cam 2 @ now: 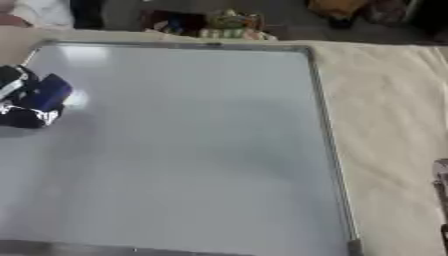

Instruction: Wipe the whiteboard clean with a brush.

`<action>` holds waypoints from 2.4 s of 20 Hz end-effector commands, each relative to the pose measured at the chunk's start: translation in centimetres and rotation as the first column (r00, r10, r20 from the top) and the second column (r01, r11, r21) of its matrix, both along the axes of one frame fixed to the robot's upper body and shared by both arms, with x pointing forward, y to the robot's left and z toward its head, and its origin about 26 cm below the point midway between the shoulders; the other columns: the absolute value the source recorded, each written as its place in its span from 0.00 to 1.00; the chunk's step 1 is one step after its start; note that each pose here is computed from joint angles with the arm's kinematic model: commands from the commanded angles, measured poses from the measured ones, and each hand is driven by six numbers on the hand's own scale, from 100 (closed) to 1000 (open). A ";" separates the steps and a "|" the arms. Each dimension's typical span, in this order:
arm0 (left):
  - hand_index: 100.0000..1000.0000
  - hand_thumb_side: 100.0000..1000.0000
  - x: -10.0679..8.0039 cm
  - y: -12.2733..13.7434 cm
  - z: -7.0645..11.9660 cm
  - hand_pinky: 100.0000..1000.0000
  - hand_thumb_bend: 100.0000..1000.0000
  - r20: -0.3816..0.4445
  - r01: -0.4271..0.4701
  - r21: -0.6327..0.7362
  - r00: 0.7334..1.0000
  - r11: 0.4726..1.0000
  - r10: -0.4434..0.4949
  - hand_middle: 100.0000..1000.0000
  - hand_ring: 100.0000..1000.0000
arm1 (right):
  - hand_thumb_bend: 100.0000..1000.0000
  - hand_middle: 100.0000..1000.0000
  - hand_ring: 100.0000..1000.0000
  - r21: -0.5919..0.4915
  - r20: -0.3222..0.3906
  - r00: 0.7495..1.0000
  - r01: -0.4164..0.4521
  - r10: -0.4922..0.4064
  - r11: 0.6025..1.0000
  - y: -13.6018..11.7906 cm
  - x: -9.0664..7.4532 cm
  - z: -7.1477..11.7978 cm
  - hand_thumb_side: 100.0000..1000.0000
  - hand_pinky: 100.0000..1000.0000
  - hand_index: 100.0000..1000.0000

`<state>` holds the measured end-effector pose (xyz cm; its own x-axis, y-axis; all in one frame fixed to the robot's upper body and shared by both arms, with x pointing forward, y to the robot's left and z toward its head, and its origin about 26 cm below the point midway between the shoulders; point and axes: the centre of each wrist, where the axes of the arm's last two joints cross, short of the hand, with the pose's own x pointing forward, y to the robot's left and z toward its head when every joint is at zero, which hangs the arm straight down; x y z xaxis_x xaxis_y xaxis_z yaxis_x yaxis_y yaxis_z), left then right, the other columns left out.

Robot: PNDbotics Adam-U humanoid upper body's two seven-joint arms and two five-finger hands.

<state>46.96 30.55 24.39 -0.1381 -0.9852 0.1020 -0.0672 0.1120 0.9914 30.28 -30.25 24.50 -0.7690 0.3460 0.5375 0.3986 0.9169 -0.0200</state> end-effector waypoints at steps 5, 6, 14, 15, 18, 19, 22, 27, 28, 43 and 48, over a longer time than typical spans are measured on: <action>0.00 0.23 1.4 0.6 0.8 0.40 0.12 0.028 -0.092 -0.037 0.995 0.995 0.093 0.32 0.53 | 0.00 0.66 0.86 -0.031 0.032 0.999 -0.004 0.005 1.000 0.0 -0.2 1.0 1.00 0.88 0.87; 0.00 0.24 1.6 0.5 0.7 0.40 0.12 0.024 -0.096 -0.041 0.995 0.995 0.097 0.32 0.53 | 0.00 0.66 0.86 -0.031 0.033 0.999 -0.004 0.005 0.999 0.0 -0.2 1.0 1.00 0.88 0.87; 0.00 0.24 2.0 0.3 0.2 0.40 0.12 0.003 -0.110 -0.051 0.994 0.993 0.110 0.32 0.53 | 0.00 0.66 0.86 -0.033 0.035 0.999 -0.006 0.007 0.999 0.0 -0.2 1.1 1.00 0.88 0.87; 0.00 0.24 2.0 0.3 0.2 0.40 0.12 0.003 -0.110 -0.051 0.994 0.993 0.110 0.32 0.53 | 0.00 0.66 0.86 -0.033 0.035 0.999 -0.006 0.007 0.999 0.0 -0.2 1.1 1.00 0.88 0.87; 0.05 0.25 2.1 0.4 -0.4 0.44 0.13 -0.030 -0.119 -0.050 0.993 0.992 0.118 0.35 0.56 | 0.00 0.66 0.86 -0.032 0.034 0.999 -0.005 0.006 0.999 0.0 -0.2 1.1 1.00 0.88 0.87; 0.07 0.26 2.2 0.4 -0.6 0.46 0.11 -0.052 -0.120 -0.048 0.992 0.992 0.117 0.36 0.58 | 0.00 0.66 0.86 -0.032 0.033 0.999 -0.004 0.005 0.999 0.0 -0.2 1.1 1.00 0.88 0.87; 0.09 0.26 2.4 0.7 -0.8 0.48 0.10 -0.107 -0.108 -0.035 0.989 0.994 0.103 0.38 0.60 | 0.00 0.66 0.86 -0.032 0.028 1.000 -0.003 0.003 0.999 0.0 -0.2 1.0 1.00 0.88 0.87; 0.13 0.29 2.5 1.3 -0.6 0.53 0.12 -0.178 -0.083 0.009 0.981 0.997 0.083 0.42 0.65 | 0.00 0.66 0.86 -0.030 0.021 1.000 0.002 -0.002 1.000 -0.1 -0.3 0.8 1.00 0.88 0.87; 0.16 0.30 2.5 1.3 -0.5 0.54 0.13 -0.188 -0.078 0.013 0.979 0.997 0.079 0.44 0.66 | 0.00 0.66 0.86 -0.030 0.020 1.000 0.003 -0.002 1.000 -0.1 -0.3 0.8 1.00 0.88 0.87; 0.24 0.40 2.2 1.1 0.8 0.63 0.25 -0.250 -0.049 0.029 0.967 0.998 0.054 0.65 0.78 | 0.00 0.66 0.87 -0.020 0.006 1.000 0.006 -0.005 1.000 0.0 -0.3 0.5 1.00 0.89 0.87; 0.24 0.42 2.2 1.0 0.8 0.63 0.27 -0.240 -0.051 0.016 0.969 0.999 0.053 0.69 0.79 | 0.00 0.66 0.87 -0.019 0.004 1.000 0.006 -0.006 1.000 0.0 -0.3 0.5 1.00 0.89 0.87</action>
